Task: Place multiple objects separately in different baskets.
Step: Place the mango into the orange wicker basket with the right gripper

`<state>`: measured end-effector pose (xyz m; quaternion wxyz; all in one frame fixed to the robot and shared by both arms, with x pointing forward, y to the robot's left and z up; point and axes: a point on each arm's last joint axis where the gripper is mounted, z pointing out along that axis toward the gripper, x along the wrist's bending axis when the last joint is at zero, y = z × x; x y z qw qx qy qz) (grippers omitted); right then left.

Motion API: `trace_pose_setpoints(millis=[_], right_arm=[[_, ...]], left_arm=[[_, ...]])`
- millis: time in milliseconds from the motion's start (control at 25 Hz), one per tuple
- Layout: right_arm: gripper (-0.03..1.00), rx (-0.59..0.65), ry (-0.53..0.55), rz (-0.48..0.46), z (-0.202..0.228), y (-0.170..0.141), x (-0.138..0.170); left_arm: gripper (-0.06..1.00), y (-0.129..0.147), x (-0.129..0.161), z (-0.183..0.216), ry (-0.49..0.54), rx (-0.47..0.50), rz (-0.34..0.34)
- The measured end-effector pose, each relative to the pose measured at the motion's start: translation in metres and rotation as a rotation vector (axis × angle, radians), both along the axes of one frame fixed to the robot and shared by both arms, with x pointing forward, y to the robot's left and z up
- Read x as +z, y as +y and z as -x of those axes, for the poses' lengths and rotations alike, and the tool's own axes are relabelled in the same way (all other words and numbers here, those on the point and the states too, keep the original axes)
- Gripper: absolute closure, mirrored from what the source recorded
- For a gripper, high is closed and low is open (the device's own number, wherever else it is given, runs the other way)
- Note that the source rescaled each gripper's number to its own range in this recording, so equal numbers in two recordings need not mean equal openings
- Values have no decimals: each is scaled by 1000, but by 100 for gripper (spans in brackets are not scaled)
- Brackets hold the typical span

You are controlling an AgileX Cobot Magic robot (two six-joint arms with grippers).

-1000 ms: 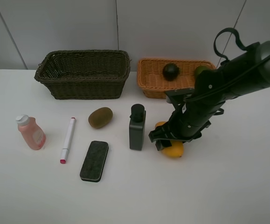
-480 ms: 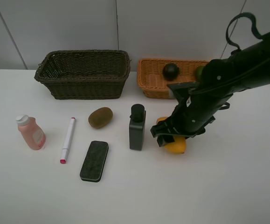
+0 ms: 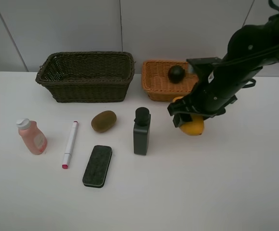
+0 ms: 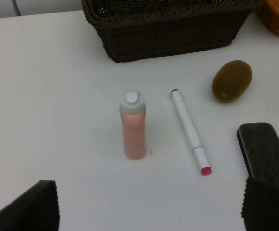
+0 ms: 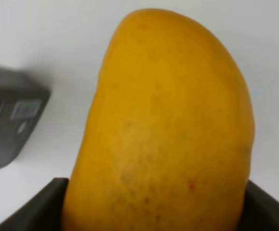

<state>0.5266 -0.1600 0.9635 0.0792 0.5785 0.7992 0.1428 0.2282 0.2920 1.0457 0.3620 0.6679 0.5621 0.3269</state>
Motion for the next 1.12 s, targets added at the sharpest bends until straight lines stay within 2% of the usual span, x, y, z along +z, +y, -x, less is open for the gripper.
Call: trace_pose_setpoints(millis=[360, 520, 1120], right_arm=[[39, -43, -185, 27, -45, -22, 50], [39, -63, -236, 36, -67, -33, 61], [39, -64, -279, 50, -147, -34, 15]], left_arm=[[-5, 0, 0, 0, 0, 0, 0], [-5, 0, 0, 0, 0, 0, 0], [-5, 0, 0, 0, 0, 0, 0]])
